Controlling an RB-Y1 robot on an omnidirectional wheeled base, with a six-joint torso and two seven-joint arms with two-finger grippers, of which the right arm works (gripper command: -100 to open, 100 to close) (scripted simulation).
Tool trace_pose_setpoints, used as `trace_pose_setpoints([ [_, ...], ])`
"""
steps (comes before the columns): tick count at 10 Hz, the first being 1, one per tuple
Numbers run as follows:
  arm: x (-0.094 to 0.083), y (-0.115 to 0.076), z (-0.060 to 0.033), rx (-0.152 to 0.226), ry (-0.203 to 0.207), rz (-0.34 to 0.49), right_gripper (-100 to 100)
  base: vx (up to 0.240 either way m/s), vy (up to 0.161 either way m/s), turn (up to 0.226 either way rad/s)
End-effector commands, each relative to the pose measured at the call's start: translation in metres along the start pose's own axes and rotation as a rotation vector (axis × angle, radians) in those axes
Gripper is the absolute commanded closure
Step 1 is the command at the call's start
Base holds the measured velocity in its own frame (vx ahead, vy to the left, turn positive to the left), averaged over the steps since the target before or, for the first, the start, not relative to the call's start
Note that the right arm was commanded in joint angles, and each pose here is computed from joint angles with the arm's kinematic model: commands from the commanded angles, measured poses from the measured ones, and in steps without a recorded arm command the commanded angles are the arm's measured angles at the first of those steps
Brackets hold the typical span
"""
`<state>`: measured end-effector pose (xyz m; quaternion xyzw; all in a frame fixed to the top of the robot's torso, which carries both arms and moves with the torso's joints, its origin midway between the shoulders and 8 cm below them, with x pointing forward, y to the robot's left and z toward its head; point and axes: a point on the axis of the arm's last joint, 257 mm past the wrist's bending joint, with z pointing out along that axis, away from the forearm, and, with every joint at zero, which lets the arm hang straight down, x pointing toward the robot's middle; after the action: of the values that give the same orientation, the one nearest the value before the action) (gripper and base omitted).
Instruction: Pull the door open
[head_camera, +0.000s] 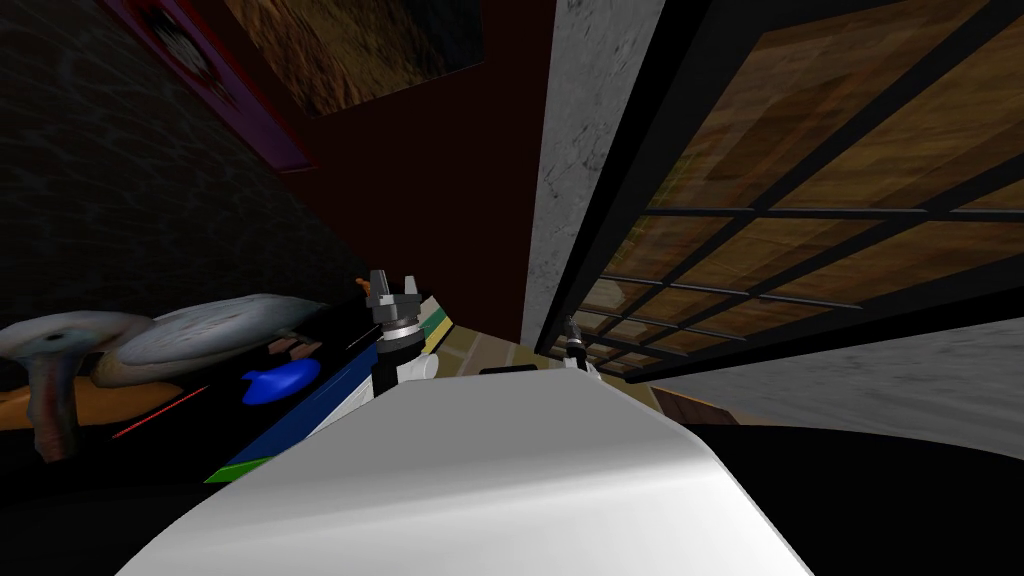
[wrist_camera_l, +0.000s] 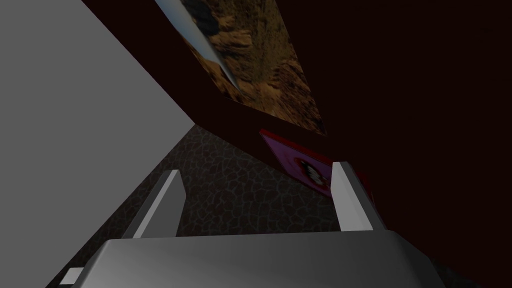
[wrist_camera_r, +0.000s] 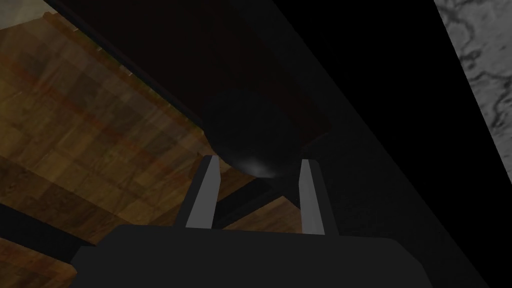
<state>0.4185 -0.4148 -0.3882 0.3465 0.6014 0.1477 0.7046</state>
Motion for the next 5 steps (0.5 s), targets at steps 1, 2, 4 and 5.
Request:
trace_pose_setpoints([
  [1, 0.0125, 0.0067, -0.0019, -0.006, 0.019, 0.048, 100, -0.013, 0.002, 0.017],
  [2, 0.0118, 0.0066, -0.0015, -0.006, 0.017, 0.09, 100, -0.016, 0.005, 0.022],
  [4, 0.0112, 0.0064, -0.0011, -0.006, 0.016, 0.136, 100, -0.032, -0.005, 0.029],
  [5, 0.0105, 0.0063, -0.0007, -0.006, 0.015, 0.175, 100, -0.028, -0.004, 0.016],
])
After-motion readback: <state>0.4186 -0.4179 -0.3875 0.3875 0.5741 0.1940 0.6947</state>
